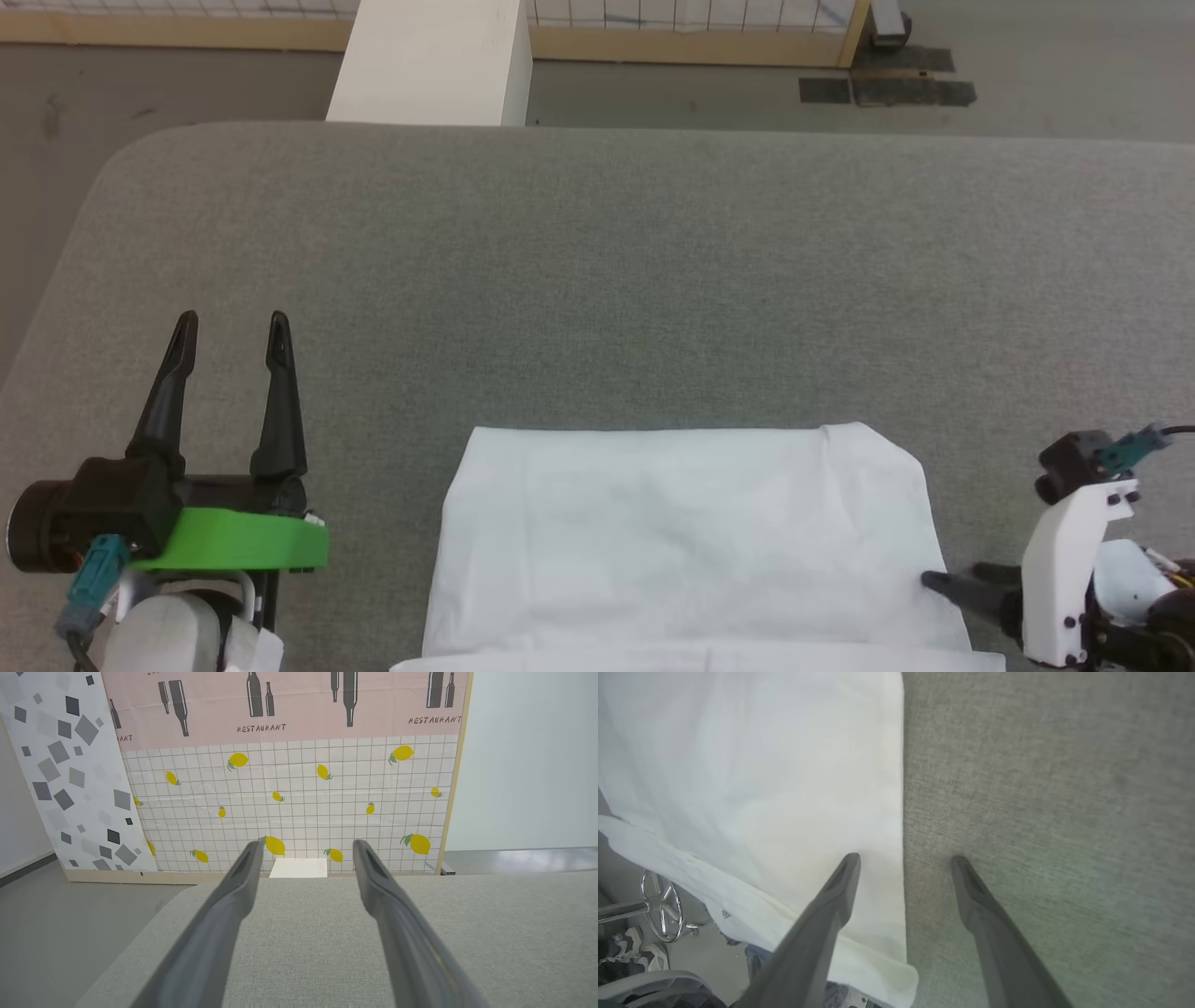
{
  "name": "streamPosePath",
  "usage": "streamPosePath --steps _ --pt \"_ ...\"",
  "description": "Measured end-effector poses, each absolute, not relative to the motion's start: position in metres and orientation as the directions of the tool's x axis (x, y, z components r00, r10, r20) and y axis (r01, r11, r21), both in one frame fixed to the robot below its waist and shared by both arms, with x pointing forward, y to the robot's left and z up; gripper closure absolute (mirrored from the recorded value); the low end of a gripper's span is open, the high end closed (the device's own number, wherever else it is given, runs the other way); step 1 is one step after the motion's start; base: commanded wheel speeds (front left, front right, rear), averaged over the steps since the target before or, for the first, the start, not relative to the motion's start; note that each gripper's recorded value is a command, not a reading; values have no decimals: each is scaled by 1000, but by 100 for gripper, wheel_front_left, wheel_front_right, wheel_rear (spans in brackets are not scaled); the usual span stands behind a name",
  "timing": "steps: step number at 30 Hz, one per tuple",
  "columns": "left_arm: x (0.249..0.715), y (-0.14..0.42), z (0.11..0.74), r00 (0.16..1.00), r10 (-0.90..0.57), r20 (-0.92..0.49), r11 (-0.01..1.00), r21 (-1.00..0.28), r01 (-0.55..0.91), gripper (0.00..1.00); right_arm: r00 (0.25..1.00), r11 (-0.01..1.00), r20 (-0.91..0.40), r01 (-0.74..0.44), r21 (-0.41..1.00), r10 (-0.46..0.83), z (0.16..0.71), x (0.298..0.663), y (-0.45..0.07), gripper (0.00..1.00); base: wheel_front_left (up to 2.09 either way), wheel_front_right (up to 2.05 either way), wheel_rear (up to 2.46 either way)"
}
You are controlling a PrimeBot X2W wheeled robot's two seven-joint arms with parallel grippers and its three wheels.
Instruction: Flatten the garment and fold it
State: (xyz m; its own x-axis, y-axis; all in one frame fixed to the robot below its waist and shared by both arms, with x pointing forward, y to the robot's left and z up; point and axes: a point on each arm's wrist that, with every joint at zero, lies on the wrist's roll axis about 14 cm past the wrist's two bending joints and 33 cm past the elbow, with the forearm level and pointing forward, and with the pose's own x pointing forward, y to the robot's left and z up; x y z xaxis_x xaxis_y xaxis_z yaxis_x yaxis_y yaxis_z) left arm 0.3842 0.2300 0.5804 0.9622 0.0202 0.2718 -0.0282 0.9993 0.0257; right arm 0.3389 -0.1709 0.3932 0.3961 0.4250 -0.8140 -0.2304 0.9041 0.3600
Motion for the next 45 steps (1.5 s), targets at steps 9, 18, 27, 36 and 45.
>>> streamPosePath --steps 9,18,27,36,45 --pt "385 232 575 964 34 263 999 30 -43 0 330 855 -796 -310 417 508 383 339 -135 0 0 0 0" --pt "383 230 571 967 29 254 999 26 -37 0 274 798 -773 -404 448 573 382 337 -96 0 0 0 0" --pt "382 228 570 966 32 255 999 16 -37 0 283 821 -793 -386 421 540 375 345 -104 100 0 0 0" --pt "382 225 571 965 29 261 1000 6 -31 0 309 826 -779 -355 437 545 378 346 -108 100 0 0 0" --pt "386 222 566 968 23 249 1000 -1 -24 0 411 876 -778 -301 377 476 392 379 -149 100 0 0 0"
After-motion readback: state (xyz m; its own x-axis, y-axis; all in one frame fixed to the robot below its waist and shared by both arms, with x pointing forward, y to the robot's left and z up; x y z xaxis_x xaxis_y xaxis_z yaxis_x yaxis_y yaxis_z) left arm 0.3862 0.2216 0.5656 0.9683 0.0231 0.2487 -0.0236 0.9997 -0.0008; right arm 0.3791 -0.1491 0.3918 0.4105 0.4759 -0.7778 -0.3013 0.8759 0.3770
